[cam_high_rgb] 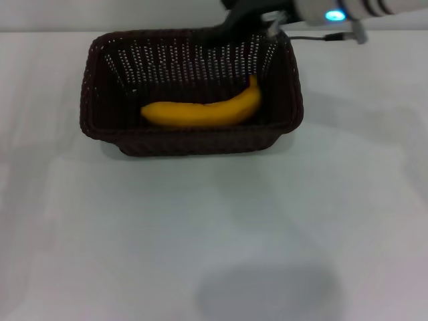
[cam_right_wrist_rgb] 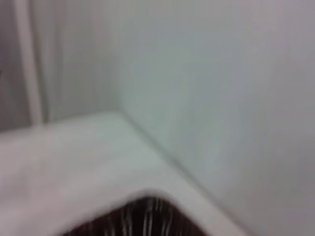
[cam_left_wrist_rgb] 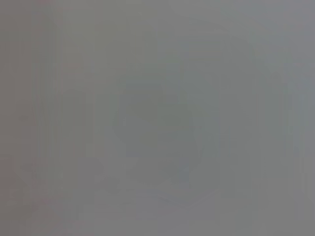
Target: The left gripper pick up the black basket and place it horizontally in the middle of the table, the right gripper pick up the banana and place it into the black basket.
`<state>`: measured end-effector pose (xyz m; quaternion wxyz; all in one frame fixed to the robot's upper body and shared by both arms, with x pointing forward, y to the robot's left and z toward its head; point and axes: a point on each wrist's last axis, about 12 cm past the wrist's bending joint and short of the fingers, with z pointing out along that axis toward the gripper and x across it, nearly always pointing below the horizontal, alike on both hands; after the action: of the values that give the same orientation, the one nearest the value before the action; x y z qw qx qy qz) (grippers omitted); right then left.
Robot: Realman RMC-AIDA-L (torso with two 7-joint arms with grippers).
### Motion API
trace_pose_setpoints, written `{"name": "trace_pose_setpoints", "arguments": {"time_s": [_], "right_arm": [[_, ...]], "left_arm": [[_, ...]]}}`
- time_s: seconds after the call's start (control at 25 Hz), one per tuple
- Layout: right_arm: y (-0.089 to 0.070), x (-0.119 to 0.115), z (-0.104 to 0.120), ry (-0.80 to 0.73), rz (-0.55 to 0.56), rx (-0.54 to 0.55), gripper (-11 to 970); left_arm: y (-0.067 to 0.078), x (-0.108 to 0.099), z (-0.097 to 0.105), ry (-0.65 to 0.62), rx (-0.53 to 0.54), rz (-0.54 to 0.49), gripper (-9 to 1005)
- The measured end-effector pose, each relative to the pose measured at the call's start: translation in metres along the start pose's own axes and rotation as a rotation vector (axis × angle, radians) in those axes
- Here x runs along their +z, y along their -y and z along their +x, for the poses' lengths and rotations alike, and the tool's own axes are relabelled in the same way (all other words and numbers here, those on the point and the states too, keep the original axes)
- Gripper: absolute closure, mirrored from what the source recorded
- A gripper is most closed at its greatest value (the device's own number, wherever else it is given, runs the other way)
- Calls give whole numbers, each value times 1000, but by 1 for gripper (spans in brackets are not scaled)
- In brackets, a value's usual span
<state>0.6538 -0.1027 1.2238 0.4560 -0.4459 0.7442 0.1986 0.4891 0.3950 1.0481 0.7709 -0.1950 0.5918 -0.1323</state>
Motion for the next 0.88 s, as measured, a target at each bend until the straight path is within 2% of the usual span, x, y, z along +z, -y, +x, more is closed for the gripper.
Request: {"name": "trace_pose_setpoints", "arguments": {"time_s": [0.08, 0.2, 0.36, 0.48, 0.64, 0.8, 0.88], "right_arm": [[17, -28, 23, 165, 8, 151, 140], [30, -61, 59, 387, 20, 299, 100], [29, -105, 118, 673, 104, 384, 105], [22, -131, 162, 804, 229, 356, 115], [17, -144, 212, 784, 430, 308, 115], [19, -150, 270, 574, 692, 315, 115], [18, -150, 281, 525, 736, 326, 115]], "left_arm": [[-1, -1, 0, 0, 0, -2, 135], [-1, -2, 0, -1, 3, -5, 135], [-2, -3, 0, -2, 8, -9, 135], [-3, -4, 0, -5, 9, -10, 135], [-4, -6, 0, -10, 12, -11, 135], [-5, -8, 0, -14, 17, -15, 135], [-7, -11, 0, -19, 20, -20, 135]]}}
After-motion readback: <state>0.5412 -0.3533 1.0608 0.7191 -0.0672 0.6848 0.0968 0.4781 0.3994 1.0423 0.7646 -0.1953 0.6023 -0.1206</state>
